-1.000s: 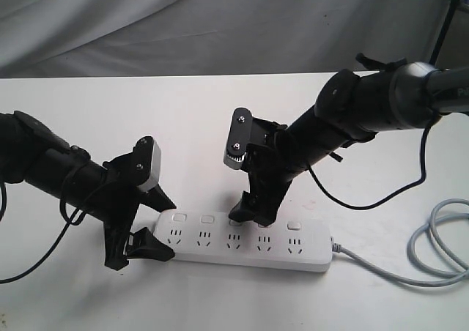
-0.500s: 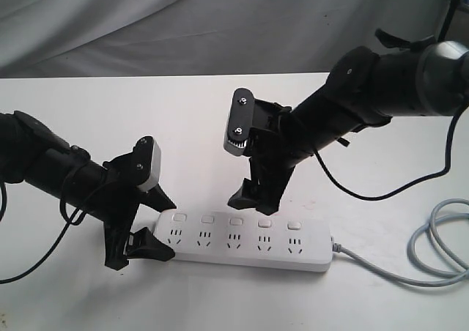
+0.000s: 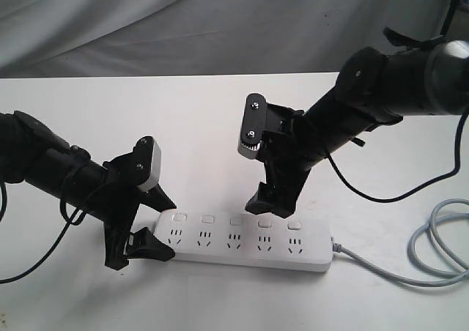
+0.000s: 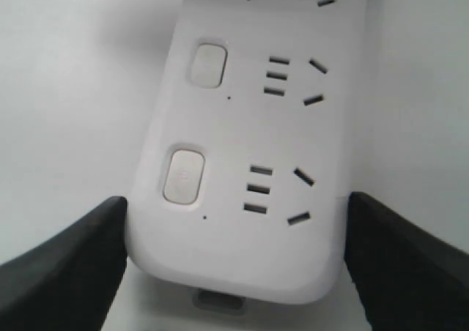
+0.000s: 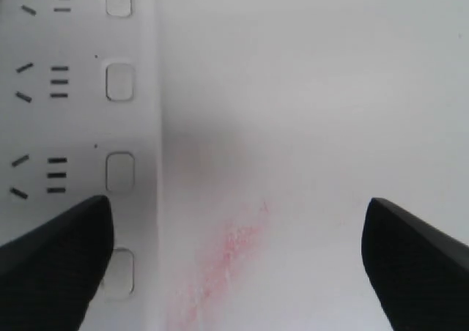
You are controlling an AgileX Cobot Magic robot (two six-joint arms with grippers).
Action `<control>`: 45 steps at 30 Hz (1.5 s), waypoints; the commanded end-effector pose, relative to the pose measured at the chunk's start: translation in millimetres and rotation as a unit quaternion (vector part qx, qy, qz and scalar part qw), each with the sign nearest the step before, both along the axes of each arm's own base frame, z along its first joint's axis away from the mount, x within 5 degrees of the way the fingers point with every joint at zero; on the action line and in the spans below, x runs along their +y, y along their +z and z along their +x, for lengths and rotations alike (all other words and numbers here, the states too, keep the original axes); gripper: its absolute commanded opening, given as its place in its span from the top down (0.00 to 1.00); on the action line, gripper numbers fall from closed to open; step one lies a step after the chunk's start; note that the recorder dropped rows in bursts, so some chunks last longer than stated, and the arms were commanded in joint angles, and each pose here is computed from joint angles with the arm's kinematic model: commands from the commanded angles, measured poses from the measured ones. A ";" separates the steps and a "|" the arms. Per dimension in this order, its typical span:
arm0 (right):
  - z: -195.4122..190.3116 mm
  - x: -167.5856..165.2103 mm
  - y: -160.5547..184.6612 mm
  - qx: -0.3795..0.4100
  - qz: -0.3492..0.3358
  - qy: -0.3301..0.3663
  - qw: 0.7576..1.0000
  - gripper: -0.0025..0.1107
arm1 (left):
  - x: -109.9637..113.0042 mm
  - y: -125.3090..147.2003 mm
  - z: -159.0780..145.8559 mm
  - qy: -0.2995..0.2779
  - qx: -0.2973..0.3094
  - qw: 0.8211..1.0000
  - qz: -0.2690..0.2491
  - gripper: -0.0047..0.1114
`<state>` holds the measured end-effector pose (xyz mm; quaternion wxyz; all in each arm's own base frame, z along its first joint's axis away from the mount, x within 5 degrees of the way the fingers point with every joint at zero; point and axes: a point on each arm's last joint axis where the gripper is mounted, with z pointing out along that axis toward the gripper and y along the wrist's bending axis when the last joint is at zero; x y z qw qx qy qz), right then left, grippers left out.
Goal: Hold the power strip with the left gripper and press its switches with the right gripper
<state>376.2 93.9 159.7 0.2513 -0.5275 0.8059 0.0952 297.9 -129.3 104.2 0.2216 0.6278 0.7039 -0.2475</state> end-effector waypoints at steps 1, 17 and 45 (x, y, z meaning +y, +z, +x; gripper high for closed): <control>-5.2 -10.0 -2.5 -0.004 -0.009 -0.011 1.000 0.24 | -2.9 1.8 1.0 0.000 -0.005 1.000 -0.002 0.96; -3.1 -10.5 -10.4 -0.006 -0.012 -0.017 1.000 0.24 | -2.9 1.8 1.0 0.000 -0.005 1.000 -0.002 0.96; -11.8 -16.0 -37.2 0.015 -0.046 -0.006 0.999 0.24 | -2.9 1.8 1.0 0.000 -0.005 1.000 -0.002 0.96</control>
